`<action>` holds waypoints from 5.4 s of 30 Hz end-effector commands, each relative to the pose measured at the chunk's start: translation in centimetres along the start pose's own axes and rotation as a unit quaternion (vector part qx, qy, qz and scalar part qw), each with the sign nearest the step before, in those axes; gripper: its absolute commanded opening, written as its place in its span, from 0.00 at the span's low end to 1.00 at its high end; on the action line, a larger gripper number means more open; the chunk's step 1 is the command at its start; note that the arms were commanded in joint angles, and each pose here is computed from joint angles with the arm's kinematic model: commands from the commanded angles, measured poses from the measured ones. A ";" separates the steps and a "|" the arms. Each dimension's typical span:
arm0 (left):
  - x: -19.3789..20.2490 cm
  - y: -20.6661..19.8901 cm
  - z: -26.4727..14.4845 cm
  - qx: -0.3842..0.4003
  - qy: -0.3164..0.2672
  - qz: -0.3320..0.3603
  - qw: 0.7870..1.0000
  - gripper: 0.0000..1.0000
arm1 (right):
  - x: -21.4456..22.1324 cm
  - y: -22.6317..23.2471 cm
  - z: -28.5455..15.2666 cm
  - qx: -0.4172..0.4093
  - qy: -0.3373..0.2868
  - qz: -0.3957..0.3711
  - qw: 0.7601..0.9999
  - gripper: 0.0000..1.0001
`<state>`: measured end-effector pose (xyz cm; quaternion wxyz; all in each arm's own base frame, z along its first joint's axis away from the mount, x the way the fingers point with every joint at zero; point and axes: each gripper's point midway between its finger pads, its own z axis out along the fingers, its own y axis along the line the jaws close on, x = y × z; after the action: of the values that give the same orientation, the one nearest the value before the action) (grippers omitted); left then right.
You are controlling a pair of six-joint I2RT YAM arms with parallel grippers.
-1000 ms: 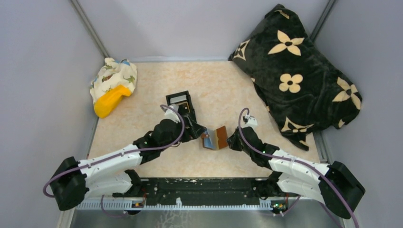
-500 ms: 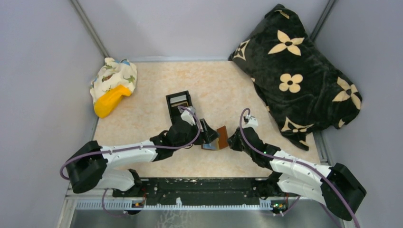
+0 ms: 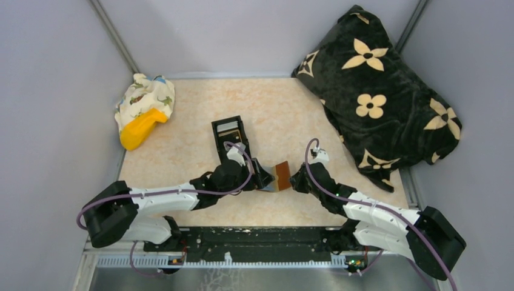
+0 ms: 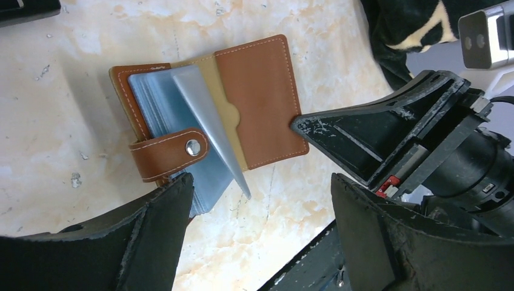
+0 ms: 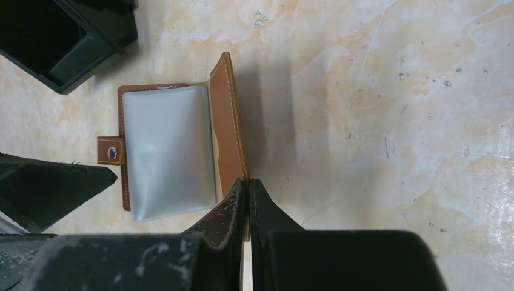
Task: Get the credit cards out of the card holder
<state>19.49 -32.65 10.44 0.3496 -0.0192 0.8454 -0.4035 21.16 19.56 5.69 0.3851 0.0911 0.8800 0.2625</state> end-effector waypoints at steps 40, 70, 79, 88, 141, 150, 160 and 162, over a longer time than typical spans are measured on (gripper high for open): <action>2.2 0.1 2.7 -0.005 0.033 0.000 0.999 0.88 | -3.6 -2.0 -2.8 0.042 -0.066 -0.020 0.997 0.46; 4.8 -5.4 10.2 0.059 0.098 0.008 0.993 0.87 | -3.0 -0.8 -1.8 0.014 -0.053 -0.026 0.998 0.32; 5.3 -3.7 10.2 0.036 0.098 0.012 0.994 0.87 | -5.4 -2.3 -3.9 0.048 -0.112 -0.013 0.993 0.26; 4.8 -4.2 9.3 0.041 0.093 0.015 0.995 0.88 | -3.4 -2.5 -1.6 0.055 -0.072 -0.025 0.996 0.00; 2.9 -2.6 6.1 0.011 0.058 0.018 0.998 0.88 | -3.7 2.0 -0.6 -0.027 -0.050 -0.023 0.998 0.00; 4.3 -6.6 8.1 0.074 0.090 0.006 0.993 0.87 | -3.0 1.2 -0.6 -0.020 -0.043 -0.022 0.999 0.00; 5.4 -4.0 8.3 0.042 0.095 0.004 0.995 0.87 | -5.1 2.0 -2.4 -0.037 -0.083 -0.016 0.996 0.00; 5.4 -3.9 8.1 0.043 0.094 0.006 0.995 0.87 | -5.4 2.3 -2.4 -0.038 -0.085 -0.019 0.995 0.00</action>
<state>19.56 -41.84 5.97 0.2672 0.0365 0.8667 -0.4198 22.39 17.78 9.12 0.4463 0.0890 0.8517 0.2599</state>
